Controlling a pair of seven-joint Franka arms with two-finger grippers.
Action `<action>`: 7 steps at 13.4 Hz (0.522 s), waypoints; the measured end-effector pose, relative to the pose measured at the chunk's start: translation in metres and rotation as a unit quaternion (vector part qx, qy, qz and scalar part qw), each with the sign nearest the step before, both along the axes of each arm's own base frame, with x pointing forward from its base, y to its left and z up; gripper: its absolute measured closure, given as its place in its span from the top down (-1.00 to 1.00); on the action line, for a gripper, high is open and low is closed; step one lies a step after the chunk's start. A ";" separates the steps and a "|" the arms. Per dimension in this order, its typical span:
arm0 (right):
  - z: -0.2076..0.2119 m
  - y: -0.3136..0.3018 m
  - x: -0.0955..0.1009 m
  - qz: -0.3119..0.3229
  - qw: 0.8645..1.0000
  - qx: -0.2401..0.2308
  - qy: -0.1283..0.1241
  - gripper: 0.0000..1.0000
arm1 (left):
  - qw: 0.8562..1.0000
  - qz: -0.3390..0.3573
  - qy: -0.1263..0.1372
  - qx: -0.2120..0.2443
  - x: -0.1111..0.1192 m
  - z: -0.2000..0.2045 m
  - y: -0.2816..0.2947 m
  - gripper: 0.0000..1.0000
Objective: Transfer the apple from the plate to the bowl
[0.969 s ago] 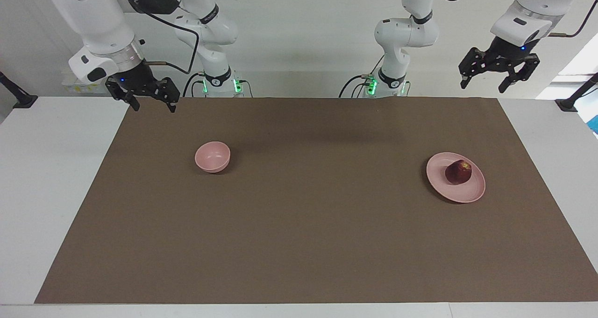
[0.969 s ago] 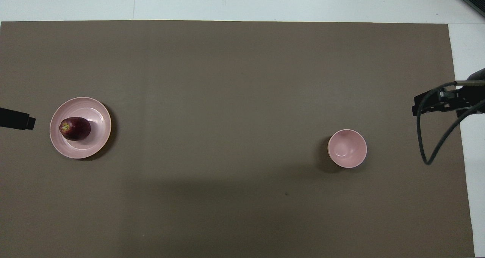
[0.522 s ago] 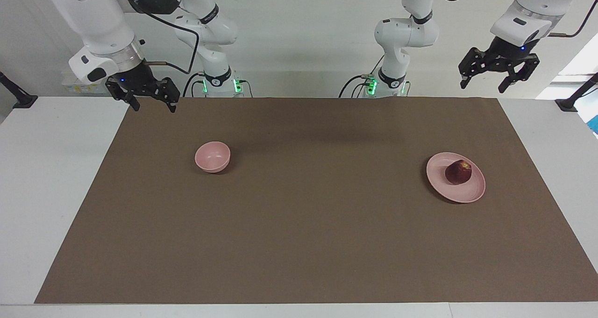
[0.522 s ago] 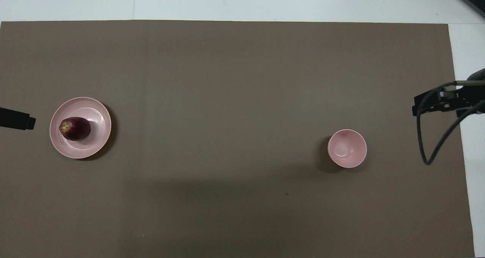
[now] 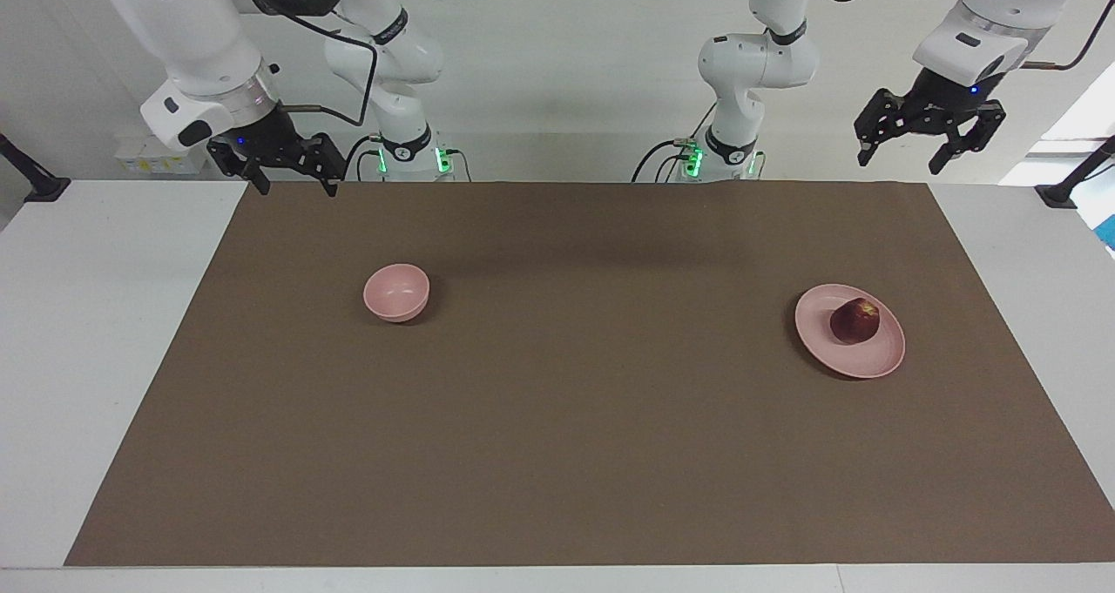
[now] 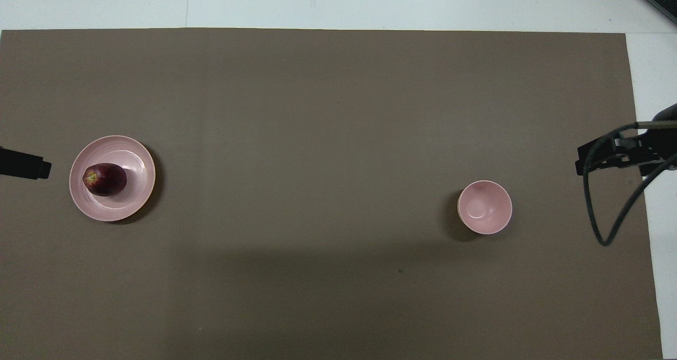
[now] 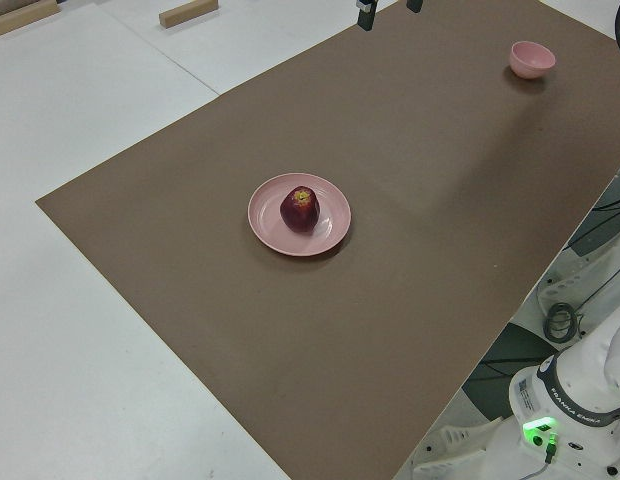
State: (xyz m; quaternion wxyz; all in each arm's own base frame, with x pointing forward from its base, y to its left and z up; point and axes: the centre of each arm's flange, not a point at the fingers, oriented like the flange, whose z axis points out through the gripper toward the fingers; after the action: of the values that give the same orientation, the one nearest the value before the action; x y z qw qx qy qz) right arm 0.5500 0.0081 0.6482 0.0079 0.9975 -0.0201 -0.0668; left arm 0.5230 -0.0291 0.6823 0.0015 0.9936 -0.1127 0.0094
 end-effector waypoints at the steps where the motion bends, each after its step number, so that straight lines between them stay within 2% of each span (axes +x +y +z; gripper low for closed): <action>1: 0.003 0.000 0.000 0.000 1.000 0.000 -0.003 1.00 | 1.000 0.000 0.001 0.000 0.000 -0.001 0.000 1.00; 4: 0.004 0.003 0.001 0.003 1.000 0.000 -0.008 1.00 | 1.000 0.006 0.006 0.000 0.003 -0.012 0.007 1.00; 7: 0.004 0.003 0.001 0.003 1.000 0.000 -0.008 1.00 | 1.000 0.011 0.003 0.000 0.010 -0.044 0.026 1.00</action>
State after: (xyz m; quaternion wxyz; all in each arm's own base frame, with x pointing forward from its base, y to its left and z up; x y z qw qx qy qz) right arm 0.5510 0.0112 0.6519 0.0074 0.9981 -0.0171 -0.0586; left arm 0.5326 -0.0032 0.6386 0.0019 0.9948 -0.1014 0.0068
